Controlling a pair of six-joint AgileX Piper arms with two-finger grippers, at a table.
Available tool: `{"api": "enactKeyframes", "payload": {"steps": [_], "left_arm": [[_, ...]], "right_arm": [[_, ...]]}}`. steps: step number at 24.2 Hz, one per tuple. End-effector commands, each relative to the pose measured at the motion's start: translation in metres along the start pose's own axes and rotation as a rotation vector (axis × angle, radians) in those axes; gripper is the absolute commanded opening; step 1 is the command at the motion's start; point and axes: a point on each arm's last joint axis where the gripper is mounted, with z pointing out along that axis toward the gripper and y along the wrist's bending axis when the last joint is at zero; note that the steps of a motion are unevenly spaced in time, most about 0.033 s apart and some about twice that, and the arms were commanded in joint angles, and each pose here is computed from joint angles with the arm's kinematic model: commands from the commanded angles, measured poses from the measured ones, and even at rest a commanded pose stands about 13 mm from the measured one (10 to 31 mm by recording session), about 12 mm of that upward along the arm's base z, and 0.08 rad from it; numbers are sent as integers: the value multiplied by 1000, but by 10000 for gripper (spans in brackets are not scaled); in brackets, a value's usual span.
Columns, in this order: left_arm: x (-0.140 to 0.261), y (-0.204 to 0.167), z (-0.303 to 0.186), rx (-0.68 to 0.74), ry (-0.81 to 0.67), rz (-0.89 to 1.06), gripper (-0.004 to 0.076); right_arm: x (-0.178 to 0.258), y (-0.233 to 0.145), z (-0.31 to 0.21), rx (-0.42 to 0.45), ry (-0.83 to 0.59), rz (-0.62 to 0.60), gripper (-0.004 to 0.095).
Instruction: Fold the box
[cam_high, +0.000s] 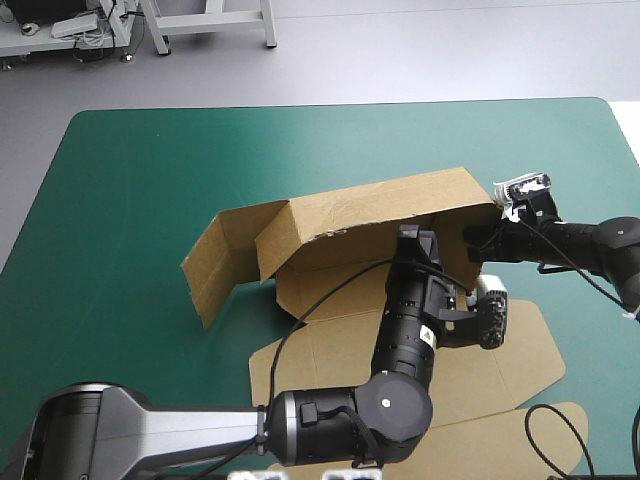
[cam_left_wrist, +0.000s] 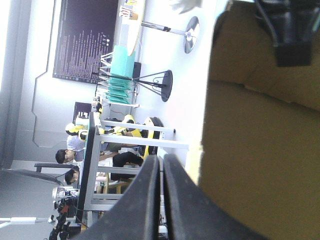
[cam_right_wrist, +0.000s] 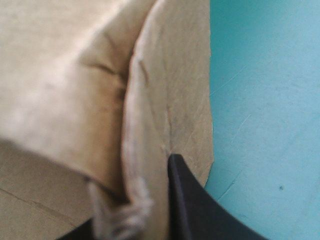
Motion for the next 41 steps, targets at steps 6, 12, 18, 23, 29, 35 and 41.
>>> {"api": "enactKeyframes", "payload": {"steps": [6,12,18,23,29,35,41], "left_arm": [[40,96,5,-132,-37,-209,2],[100,147,20,-98,53,-451,6],[164,203,12,-93,60,-734,6],[246,238,0,-132,211,-898,6],[318,247,-4,-64,290,-1124,6],[393,239,-16,-85,453,-1379,6],[429,197,-10,-20,573,-1500,6]], "right_arm": [[3,10,-3,-81,61,6,-2],[3,10,-3,-77,65,19,-1],[5,8,-3,-58,82,19,2],[5,8,-3,-48,81,16,0],[0,10,-3,-75,30,56,0],[-4,14,-5,-94,31,38,2],[-34,30,-8,-57,50,19,2]]}}
